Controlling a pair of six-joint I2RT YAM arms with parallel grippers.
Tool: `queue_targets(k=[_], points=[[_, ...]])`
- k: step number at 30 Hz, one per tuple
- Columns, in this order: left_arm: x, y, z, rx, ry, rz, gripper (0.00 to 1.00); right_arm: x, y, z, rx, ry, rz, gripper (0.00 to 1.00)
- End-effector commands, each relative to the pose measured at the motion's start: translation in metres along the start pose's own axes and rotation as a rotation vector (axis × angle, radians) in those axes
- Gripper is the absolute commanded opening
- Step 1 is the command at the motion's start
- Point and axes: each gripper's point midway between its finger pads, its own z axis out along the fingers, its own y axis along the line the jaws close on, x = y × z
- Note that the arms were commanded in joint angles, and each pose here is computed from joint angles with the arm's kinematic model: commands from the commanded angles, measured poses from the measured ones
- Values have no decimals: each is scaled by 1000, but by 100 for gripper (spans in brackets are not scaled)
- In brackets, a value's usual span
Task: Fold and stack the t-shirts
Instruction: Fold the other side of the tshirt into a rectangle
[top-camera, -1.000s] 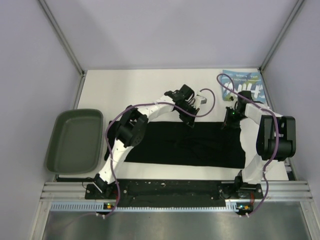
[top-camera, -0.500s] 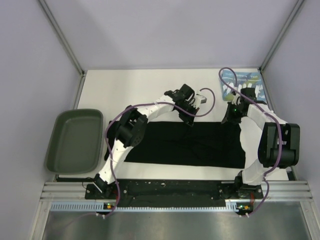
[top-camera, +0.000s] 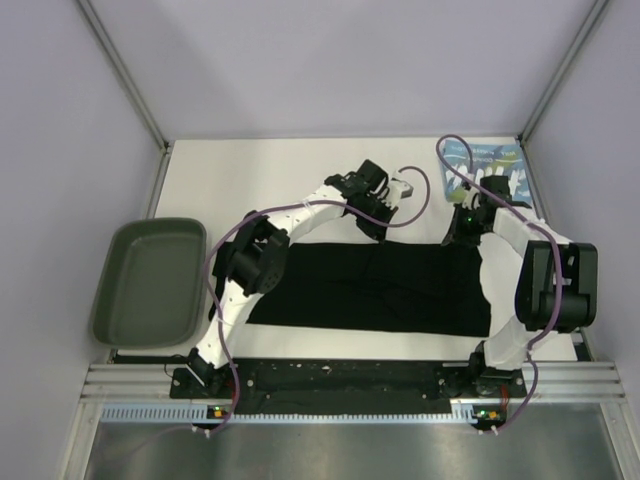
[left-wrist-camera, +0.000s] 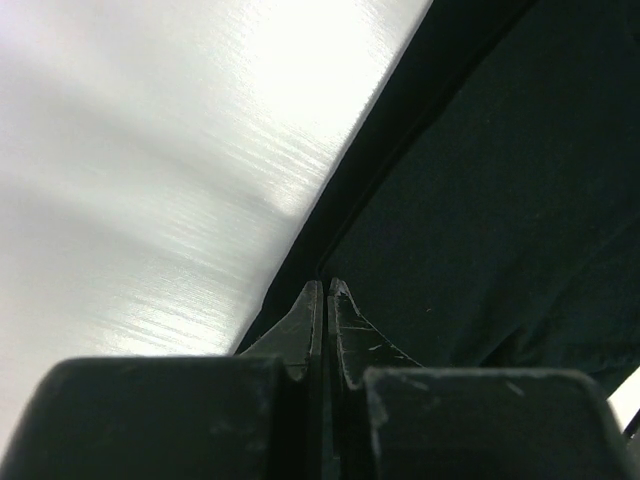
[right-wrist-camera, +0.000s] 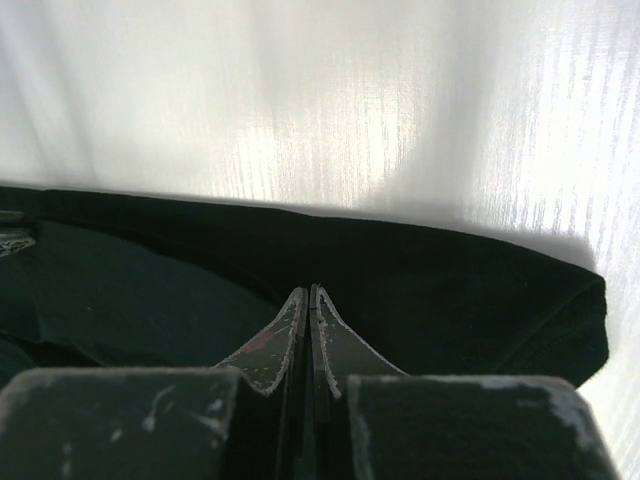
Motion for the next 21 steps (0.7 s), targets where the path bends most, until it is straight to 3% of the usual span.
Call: queue_targets(k=[1,10,15,19,21], points=[[-12,-6,-17,2,-31,17,0,-7,-1,8,-18,-13,-8,0],[0,7,-2,-34,4,24,2,-1,-5,17,-14,23,5,3],[-17,13,-19,-91,-27,82,28,-10,-5,6,16,-15,-5,32],[-36,15,-47,-149,-62,154,49,-31,-15,-22,124,-123,-8,40],[-41,18,-65,-199,-73,180,52,-36,-29,-32,197,-151,15,42]])
